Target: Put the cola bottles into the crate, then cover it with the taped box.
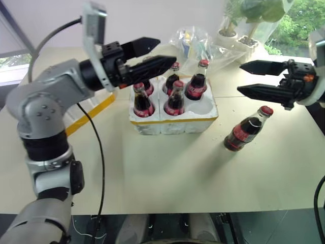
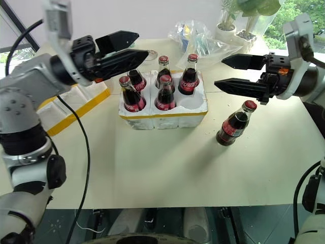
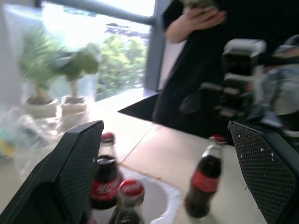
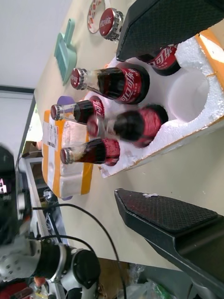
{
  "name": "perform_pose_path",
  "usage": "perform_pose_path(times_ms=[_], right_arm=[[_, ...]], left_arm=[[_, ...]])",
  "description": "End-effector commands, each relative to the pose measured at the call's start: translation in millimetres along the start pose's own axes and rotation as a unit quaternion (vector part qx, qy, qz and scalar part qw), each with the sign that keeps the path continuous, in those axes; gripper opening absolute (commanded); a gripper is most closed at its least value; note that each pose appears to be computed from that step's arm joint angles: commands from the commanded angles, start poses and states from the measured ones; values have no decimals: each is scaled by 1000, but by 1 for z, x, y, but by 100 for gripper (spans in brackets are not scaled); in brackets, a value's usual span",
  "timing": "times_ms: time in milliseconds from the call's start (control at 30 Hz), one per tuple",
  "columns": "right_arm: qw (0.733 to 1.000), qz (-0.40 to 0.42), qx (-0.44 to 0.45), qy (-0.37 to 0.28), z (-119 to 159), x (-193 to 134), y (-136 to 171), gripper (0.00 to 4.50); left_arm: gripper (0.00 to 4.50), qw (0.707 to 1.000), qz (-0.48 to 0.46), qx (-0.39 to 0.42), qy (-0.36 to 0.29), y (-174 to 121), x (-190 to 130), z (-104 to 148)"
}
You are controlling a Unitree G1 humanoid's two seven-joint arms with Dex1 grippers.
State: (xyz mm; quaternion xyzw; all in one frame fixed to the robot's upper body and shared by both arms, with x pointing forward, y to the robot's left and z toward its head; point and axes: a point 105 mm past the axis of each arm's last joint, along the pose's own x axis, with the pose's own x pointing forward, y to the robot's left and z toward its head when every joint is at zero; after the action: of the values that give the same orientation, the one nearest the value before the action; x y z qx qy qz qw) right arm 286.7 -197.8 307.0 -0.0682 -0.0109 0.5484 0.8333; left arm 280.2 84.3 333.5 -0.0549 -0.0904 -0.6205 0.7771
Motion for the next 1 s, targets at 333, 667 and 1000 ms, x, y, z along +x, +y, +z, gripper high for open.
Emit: perform_pose_path(times_ms=[333,667,1000], right_arm=[[995,-85,-41,-37,50,-48,4,450],[963,-263,55,38,-23,-130,37,450],[938,-321,100,84,-117,-108,66,450]], left_arm=[[446,983,-59,-18,172,-12,-81,-23],[446,974,-70,-7,216,3,-94,-42],[446,971,-89,3,224,8,-87,-50]])
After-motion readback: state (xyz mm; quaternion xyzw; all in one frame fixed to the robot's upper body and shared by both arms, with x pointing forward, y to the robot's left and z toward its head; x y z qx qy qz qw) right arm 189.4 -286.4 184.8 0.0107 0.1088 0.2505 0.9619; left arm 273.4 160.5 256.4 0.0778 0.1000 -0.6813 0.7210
